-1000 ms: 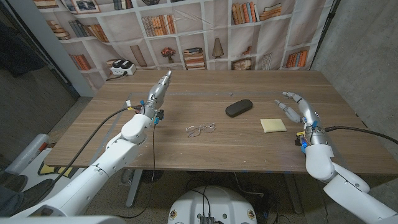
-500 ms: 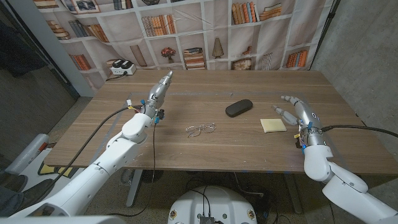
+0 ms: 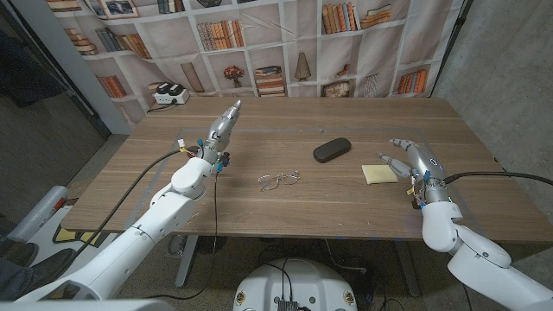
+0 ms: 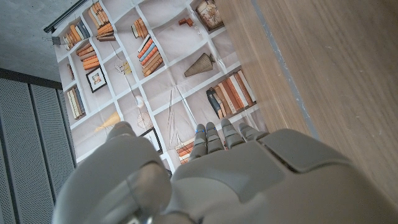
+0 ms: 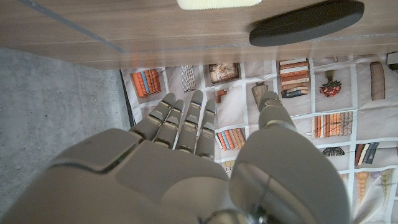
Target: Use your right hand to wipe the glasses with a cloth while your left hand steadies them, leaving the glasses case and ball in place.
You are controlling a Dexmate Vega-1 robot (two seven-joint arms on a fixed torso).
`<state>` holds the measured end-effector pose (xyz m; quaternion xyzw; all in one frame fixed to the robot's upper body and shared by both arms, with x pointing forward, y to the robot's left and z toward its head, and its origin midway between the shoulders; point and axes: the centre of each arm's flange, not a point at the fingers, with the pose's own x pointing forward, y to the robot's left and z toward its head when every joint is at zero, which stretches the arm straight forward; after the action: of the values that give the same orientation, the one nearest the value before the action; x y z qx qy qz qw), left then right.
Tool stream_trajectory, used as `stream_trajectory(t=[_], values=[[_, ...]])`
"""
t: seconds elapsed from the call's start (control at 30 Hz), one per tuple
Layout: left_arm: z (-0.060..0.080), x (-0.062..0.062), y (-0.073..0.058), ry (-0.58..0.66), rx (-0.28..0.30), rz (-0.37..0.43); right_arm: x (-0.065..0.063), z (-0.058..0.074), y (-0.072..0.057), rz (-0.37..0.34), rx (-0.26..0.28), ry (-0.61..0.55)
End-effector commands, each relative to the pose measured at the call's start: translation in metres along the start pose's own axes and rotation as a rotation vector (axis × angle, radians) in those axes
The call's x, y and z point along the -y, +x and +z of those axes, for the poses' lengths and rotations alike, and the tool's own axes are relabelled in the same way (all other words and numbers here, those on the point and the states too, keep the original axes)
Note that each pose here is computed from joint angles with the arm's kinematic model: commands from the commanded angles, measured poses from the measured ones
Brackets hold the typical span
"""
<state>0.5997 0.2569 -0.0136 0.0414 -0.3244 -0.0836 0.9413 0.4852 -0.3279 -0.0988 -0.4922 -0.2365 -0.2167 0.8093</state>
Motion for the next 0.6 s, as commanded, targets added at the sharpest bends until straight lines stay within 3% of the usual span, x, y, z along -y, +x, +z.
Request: stream_trajectory(t=[0.03,0.6], values=[[0.0021,-0.0012,0.0032,0.006,0.002,-0.005,-0.0101,0.0006,0.002,0.068,-0.056,-0.02],[-0.0002,-0.0027,0.0072,-0.002,-0.005,-0.012,-0.0189,-0.0036,0.0101,0.153,-0.12,-0.022]])
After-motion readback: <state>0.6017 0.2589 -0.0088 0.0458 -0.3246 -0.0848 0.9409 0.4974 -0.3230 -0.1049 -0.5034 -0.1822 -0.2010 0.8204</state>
